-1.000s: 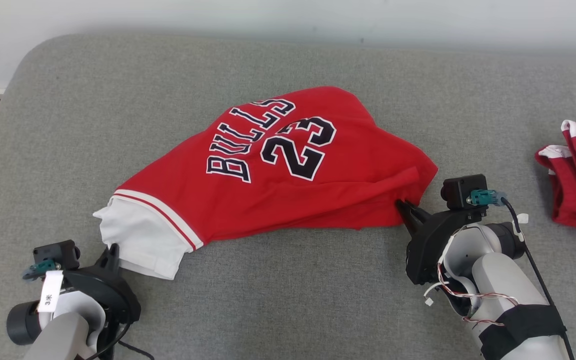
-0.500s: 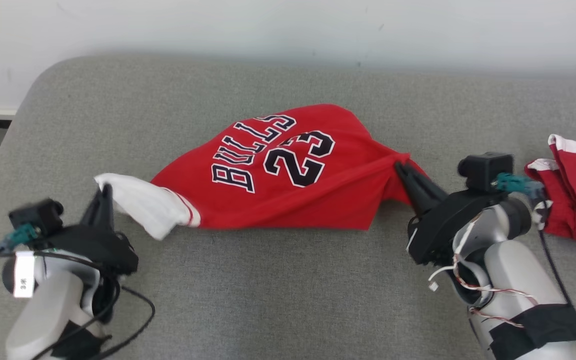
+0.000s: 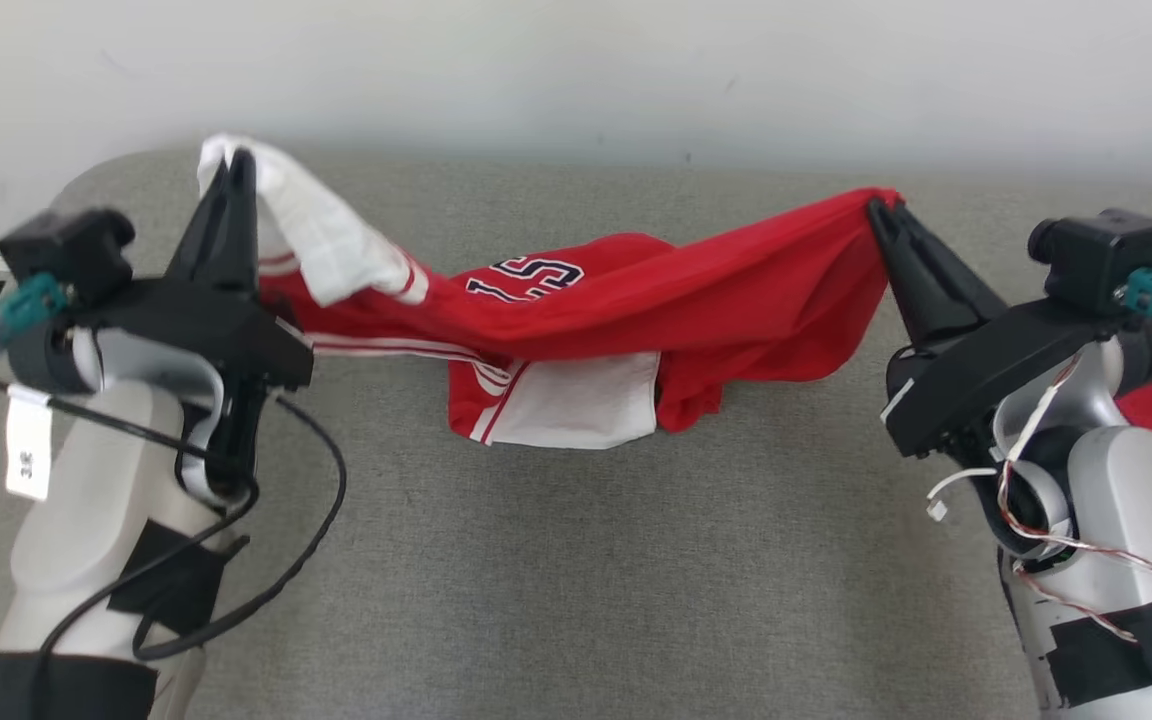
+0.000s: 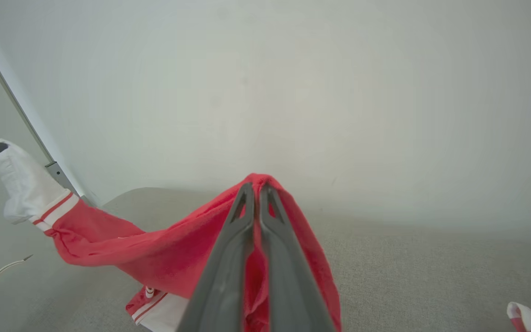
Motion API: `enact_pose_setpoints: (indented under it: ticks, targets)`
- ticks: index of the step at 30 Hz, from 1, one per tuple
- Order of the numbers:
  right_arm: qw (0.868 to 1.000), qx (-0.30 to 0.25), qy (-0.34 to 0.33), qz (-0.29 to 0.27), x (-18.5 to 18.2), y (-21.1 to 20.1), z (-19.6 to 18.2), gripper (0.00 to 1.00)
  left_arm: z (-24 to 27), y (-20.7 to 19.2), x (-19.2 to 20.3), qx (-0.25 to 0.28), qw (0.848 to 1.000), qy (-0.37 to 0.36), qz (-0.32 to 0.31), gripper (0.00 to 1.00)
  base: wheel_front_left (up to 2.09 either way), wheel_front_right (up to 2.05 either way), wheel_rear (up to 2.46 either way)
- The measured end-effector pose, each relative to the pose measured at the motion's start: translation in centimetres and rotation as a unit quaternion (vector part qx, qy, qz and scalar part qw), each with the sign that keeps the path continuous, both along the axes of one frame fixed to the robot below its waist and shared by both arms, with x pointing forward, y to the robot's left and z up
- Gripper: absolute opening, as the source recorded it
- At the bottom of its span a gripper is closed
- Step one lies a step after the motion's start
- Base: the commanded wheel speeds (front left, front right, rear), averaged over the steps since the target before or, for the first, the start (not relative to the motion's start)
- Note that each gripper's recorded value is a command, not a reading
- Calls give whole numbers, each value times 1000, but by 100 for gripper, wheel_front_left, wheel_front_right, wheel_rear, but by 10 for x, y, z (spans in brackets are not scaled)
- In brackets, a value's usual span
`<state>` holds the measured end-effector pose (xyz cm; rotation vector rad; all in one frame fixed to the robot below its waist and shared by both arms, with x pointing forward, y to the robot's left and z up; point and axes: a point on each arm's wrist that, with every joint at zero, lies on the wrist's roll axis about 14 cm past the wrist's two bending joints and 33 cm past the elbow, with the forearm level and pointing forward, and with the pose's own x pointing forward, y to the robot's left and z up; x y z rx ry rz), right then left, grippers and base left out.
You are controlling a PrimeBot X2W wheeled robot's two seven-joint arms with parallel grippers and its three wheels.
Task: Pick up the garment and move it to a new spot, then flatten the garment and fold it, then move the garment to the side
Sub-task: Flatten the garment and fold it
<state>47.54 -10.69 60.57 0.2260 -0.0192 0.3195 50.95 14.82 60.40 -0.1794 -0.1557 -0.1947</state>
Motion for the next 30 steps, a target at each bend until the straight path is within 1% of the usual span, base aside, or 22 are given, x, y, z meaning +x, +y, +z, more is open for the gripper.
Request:
enact_pose_setpoints:
  ticks: [8,13,17,20,25,30]
  targets:
    - [999,-40,-12,-17,0,-22,16,0,56,-26,7,20,998,-55,-20,0,0,0,0]
    - [998,-56,-4,-26,1,-33,15,0,97,-42,8,37,994,-95,-34,0,0,0,0]
    - [997,-69,11,-25,4,-35,9,0,123,-57,10,75,989,-120,-47,0,0,0,0]
    - [997,-78,17,-19,10,-32,6,0,134,-68,14,99,985,-126,-55,0,0,0,0]
    - [996,-81,19,-13,20,-30,5,0,148,-78,21,120,981,-140,-61,0,0,0,0]
    - [996,-88,26,5,39,-19,2,0,148,-88,39,138,979,-134,-68,0,0,0,0]
